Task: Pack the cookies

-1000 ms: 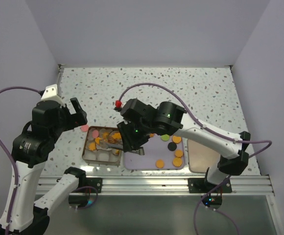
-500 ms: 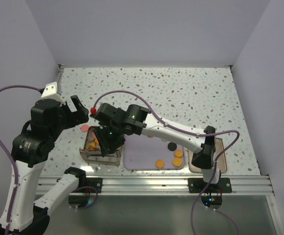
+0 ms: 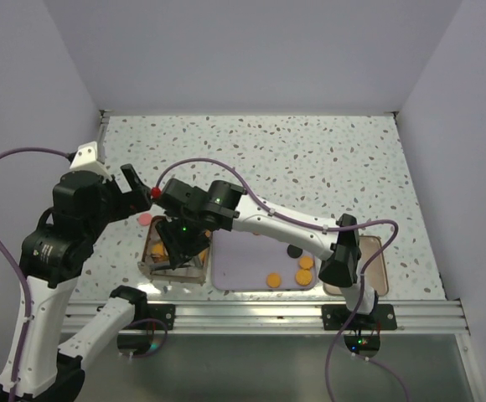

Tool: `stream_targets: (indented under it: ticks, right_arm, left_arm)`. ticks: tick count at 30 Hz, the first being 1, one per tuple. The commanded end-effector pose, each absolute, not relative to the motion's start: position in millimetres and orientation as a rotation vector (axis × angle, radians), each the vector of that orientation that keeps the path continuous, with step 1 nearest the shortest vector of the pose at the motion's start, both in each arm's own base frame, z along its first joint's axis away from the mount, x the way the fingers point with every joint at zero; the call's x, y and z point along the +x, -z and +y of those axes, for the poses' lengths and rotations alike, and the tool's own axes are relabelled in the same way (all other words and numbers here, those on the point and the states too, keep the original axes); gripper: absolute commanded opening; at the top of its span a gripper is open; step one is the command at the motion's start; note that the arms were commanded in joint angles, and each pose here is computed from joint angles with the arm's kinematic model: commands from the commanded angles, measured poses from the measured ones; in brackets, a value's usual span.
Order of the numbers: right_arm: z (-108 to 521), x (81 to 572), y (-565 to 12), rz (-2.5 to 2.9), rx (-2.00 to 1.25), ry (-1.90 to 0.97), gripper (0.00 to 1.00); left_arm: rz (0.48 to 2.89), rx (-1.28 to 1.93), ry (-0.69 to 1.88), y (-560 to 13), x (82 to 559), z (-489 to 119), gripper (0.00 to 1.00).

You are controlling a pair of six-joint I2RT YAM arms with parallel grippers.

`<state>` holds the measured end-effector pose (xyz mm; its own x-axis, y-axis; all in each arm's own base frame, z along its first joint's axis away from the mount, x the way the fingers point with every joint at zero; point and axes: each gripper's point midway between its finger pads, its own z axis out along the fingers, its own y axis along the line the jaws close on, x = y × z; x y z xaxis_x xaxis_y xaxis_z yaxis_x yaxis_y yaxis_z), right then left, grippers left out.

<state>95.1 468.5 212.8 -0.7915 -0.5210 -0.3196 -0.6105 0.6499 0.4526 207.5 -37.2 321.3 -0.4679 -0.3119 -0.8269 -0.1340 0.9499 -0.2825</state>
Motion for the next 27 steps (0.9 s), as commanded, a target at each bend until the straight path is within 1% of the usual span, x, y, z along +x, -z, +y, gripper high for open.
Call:
stream_targets:
  ticks: [1,4,10,17,19,20,21,24,25,27]
  right_arm:
    - [476,92,-213,2.674,-0.979,-0.875,0.46]
    - [476,95,-212,2.674,-0.976,-0.866,0.49]
    - [473,98,-217,2.661,-0.970,-0.847,0.51]
    - [456,116,-257,2.592,-0.882,-0.843,0.51]
    - [440,125,-273,2.566,-0.835,-0.834,0.50]
    - [430,133,-270,2.581,-0.801,-0.804,0.50]
    - [418,136,-283,2.560,-0.773,-0.810,0.50]
    - [385,155,-276,2.591,-0.691,-0.714,0.50]
    - [371,157,-285,2.572,-0.667,-0.716,0.50]
    - [346,170,-274,2.606,-0.606,-0.626,0.50]
  left_arm:
    - [2.025,-0.319,0.224,-328,208,-37,1.00]
    - [2.016,-0.323,0.214,-331,206,-34,1.00]
    - [2.002,-0.316,0.191,-340,205,-30,1.00]
    - [1.998,-0.312,0.188,-343,203,-29,1.00]
    - [1.996,-0.312,0.189,-344,203,-29,1.00]
    - [1.996,-0.311,0.191,-344,202,-29,1.00]
    - [1.995,-0.311,0.191,-344,202,-29,1.00]
    - [1.993,-0.310,0.195,-345,202,-29,1.00]
    - [1.992,-0.309,0.197,-345,201,-30,1.00]
    - [1.996,-0.309,0.196,-343,201,-29,1.00]
